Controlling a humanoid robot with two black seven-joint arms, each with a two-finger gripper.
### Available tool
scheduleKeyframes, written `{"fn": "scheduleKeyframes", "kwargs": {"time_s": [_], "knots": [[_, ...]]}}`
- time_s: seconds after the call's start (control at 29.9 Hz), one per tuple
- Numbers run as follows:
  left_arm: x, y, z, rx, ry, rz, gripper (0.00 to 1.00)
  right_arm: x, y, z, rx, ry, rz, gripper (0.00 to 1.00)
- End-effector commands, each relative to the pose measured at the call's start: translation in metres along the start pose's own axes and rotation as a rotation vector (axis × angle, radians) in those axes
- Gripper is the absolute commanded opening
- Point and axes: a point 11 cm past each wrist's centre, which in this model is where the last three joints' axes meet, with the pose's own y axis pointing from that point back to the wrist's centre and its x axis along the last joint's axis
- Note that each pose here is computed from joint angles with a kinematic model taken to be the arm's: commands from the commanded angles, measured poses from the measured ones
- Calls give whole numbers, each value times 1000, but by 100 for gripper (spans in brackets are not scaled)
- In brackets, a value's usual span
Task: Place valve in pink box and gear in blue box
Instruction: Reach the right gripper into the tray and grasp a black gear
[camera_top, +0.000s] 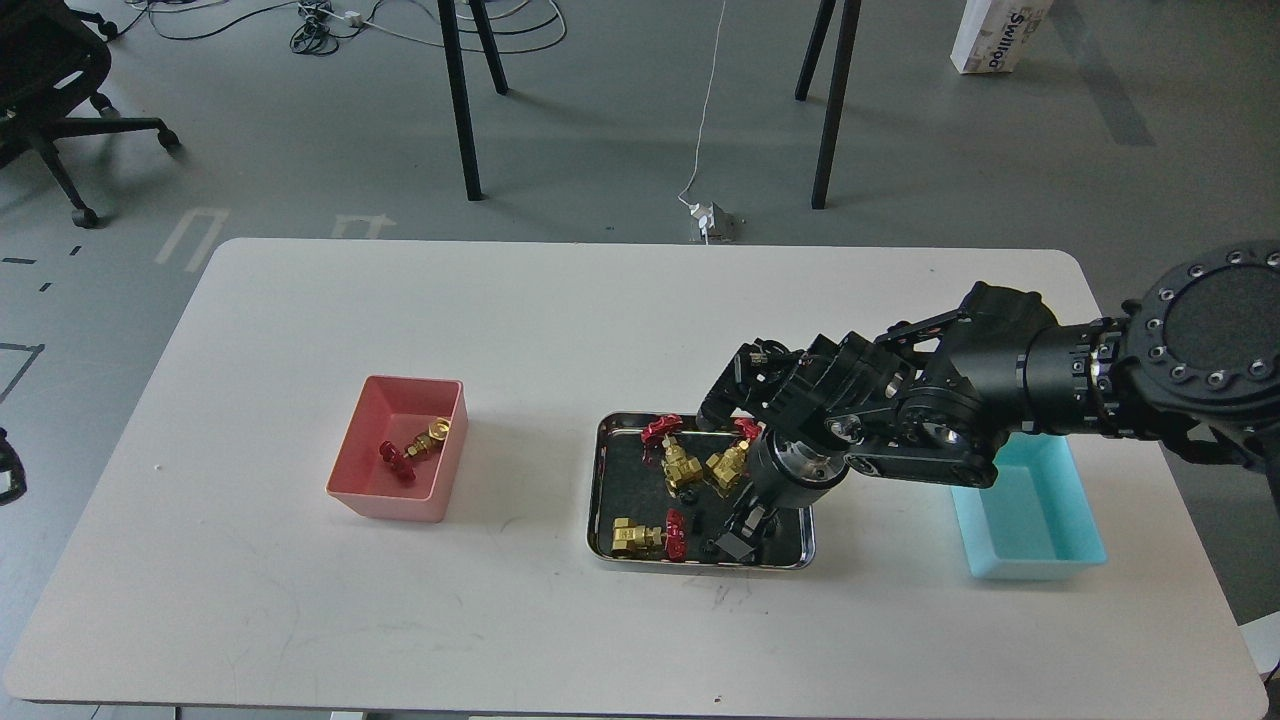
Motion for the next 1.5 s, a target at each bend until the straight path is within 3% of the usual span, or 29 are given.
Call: {"fn": "scheduleKeyframes", "kwargs": {"time_s": [0.0, 0.27, 0.74, 1.3, 1.47], "knots": [[2, -1, 3, -4, -3, 4, 94, -8, -3, 3, -11, 3, -27, 73], [8, -2, 2, 5, -2, 20, 94, -15, -9, 10, -22, -27, -30, 73], [16, -4, 11, -11, -7, 31, 94, -18, -13, 17, -39, -50, -25, 57], [26, -3, 13, -13, -14, 45, 94, -15, -11, 24, -61, -68, -16, 13], [29, -3, 13, -12, -17, 50, 94, -8, -5, 27, -74, -67, 1, 9]]}}
